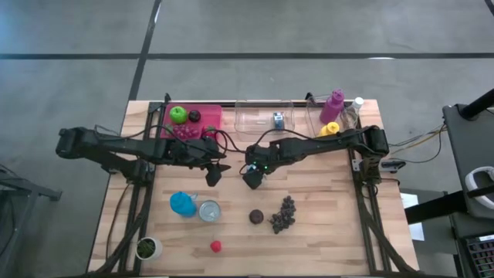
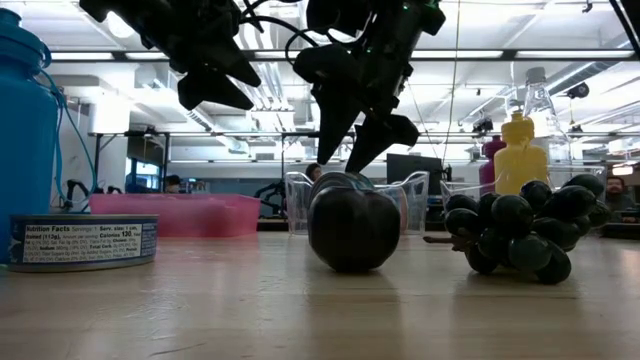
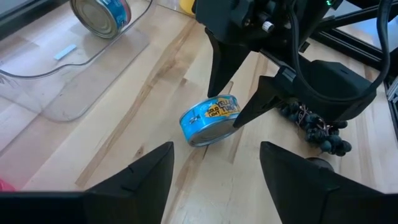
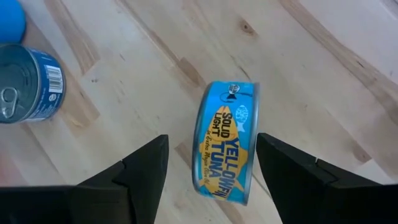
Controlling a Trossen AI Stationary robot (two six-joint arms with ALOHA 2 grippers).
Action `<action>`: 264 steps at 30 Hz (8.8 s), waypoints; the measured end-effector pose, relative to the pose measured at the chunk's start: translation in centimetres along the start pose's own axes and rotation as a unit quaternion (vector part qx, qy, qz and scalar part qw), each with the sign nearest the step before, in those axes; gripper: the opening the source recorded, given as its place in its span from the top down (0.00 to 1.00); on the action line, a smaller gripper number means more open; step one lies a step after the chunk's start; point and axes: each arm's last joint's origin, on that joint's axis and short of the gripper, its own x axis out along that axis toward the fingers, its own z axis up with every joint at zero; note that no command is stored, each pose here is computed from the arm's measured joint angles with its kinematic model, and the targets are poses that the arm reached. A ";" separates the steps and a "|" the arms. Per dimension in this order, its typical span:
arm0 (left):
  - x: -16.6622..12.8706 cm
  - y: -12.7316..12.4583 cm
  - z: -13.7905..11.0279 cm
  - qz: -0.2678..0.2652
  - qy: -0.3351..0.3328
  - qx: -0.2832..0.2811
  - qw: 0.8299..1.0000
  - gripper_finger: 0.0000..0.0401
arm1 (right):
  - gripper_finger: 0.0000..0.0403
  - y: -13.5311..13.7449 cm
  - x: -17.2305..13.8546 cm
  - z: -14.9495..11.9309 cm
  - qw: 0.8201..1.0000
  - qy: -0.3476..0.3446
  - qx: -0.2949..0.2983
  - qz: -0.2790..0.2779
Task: Pick & Place Food Item
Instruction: Put the yellow and blue tuna can into the left transparent bin, then put the blue water bottle into the right transparent bin
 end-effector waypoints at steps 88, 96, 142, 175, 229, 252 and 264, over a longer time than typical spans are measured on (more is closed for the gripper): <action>0.0 0.2 -0.5 0.002 0.028 0.023 0.999 0.44 | 0.68 -15.4 1.3 15.3 0.941 -0.058 0.281 -0.182; 0.0 0.1 -0.5 -0.001 0.029 0.023 0.999 0.41 | 0.68 -16.0 3.3 15.6 0.935 -0.002 0.280 -0.215; 0.0 0.1 -0.5 -0.002 0.029 0.025 0.999 0.41 | 0.37 -16.0 3.5 15.8 0.935 0.004 0.290 -0.205; 0.0 0.1 -0.5 -0.003 0.030 -0.005 1.000 0.39 | 0.34 -9.9 -11.4 16.5 0.965 -0.132 0.136 -0.183; -14.6 -9.9 0.6 -0.130 0.470 -0.251 0.836 0.45 | 0.39 -4.0 -20.6 1.0 0.955 -0.272 -0.044 -0.111; -6.9 -6.9 -9.6 -0.021 0.510 -0.239 0.826 0.45 | 0.38 -3.9 -20.9 0.9 0.956 -0.272 -0.052 -0.101; -7.0 -6.9 -9.2 -0.006 0.482 -0.235 0.844 0.44 | 0.41 -3.9 -20.9 1.0 0.955 -0.274 -0.051 -0.099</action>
